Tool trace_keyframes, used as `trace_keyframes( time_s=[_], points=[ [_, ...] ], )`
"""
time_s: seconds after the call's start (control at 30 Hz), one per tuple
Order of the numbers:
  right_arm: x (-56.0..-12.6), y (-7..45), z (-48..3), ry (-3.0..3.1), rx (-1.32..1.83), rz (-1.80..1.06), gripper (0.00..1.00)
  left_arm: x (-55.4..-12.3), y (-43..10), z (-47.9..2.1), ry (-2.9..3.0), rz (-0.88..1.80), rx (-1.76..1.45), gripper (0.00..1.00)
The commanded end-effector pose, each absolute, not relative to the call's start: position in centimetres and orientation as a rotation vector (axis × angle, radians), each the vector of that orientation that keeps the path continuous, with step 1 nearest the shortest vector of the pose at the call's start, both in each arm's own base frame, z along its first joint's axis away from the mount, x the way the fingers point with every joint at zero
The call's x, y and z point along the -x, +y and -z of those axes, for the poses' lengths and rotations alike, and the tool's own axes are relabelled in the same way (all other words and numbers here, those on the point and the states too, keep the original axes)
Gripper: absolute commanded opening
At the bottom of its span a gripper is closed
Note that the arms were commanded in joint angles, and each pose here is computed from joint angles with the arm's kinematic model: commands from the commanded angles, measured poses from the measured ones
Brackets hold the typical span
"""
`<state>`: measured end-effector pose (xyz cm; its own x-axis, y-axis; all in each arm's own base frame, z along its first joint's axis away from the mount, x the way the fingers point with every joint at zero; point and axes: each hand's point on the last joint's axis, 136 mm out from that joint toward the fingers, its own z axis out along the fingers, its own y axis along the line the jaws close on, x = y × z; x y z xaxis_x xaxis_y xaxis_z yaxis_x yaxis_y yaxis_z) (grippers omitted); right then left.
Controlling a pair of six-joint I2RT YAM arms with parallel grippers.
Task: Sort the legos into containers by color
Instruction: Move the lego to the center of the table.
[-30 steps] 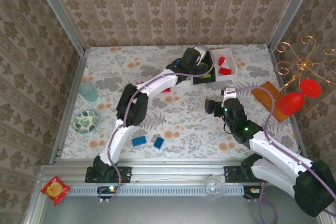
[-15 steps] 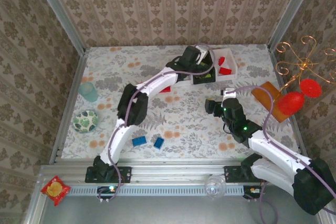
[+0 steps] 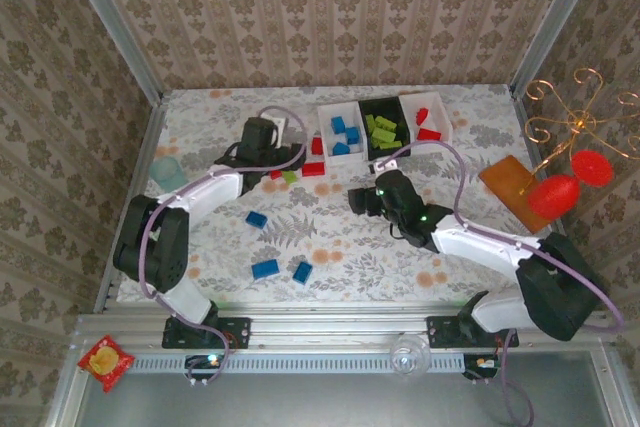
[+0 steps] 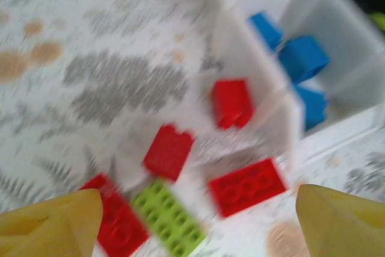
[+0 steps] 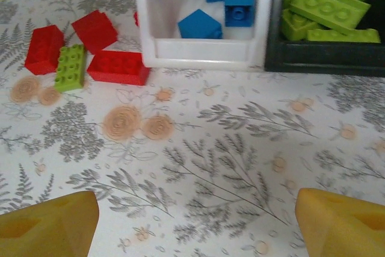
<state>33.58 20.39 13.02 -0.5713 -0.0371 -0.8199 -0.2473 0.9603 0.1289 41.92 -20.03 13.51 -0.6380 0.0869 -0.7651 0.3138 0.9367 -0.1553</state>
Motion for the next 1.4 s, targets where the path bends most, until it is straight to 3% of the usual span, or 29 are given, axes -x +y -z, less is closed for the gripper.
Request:
trace_keyframes(
  time_s=[0.0, 0.27, 0.57, 0.97, 1.2, 1.37],
  points=[
    [-33.9, 21.7, -12.6, 2.183, 0.212, -0.311, 0.86, -41.3, -16.5, -11.2, 2.348, 0.33, -0.134, 0.85],
    [-33.6, 21.2, -11.7, 2.203, 0.211, -0.283, 0.87, -43.5, -16.4, -7.4, 2.455, 0.348, -0.095, 0.84],
    [-33.0, 20.0, -12.5, 2.172, 0.2, -0.257, 0.87, -45.3, -15.8, -4.3, 2.528, 0.234, -0.082, 0.72],
    [-33.0, 19.8, -12.6, 2.169, 0.201, -0.241, 0.87, -45.0, -14.8, -3.3, 2.522, 0.203, -0.048, 0.48],
    [-33.1, 19.8, -12.4, 2.178, 0.203, -0.229, 0.87, -44.2, -14.4, -4.1, 2.491, 0.231, -0.03, 0.4],
    [-33.1, 19.4, -12.7, 2.174, 0.196, -0.21, 0.87, -40.9, -16.1, -3.7, 2.501, 0.291, -0.063, 0.38]
  ],
)
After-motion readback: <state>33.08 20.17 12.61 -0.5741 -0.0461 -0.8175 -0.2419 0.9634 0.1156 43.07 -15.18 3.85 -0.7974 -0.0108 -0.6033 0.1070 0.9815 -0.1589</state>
